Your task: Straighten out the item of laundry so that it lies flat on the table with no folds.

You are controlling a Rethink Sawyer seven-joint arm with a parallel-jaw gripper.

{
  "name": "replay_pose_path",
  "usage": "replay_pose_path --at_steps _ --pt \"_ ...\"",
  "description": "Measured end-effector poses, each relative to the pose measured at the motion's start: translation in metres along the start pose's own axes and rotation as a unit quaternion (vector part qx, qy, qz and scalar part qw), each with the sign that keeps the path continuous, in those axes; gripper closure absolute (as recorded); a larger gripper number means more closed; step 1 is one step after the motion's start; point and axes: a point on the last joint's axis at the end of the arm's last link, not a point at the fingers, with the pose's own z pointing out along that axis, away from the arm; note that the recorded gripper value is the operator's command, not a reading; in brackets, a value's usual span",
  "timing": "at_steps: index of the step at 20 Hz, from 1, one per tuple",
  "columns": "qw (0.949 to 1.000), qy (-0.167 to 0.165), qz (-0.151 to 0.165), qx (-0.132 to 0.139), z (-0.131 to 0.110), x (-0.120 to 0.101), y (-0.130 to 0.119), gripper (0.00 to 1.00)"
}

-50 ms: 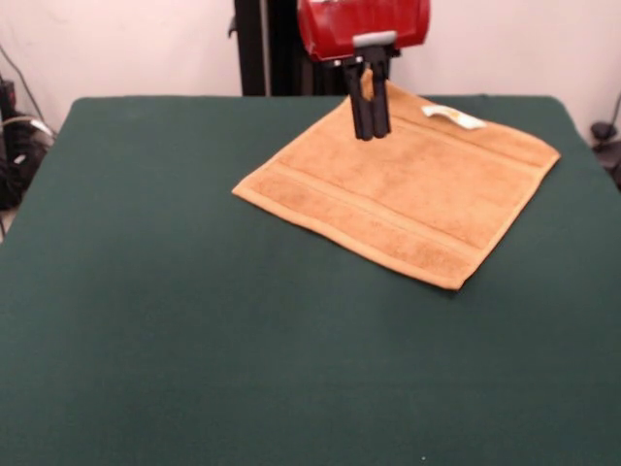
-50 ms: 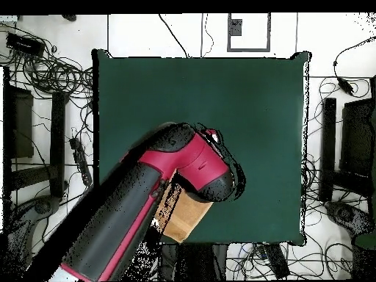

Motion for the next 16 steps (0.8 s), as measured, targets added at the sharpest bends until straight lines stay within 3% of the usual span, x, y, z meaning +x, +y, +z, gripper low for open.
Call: replay_pose_path --at_steps 10,16 --pt "0.9990 0.013 -0.044 0.002 0.011 -0.016 0.001 1.00" --pt "0.9913 0.069 -0.112 0.009 0.037 -0.013 -0.003 1.00"
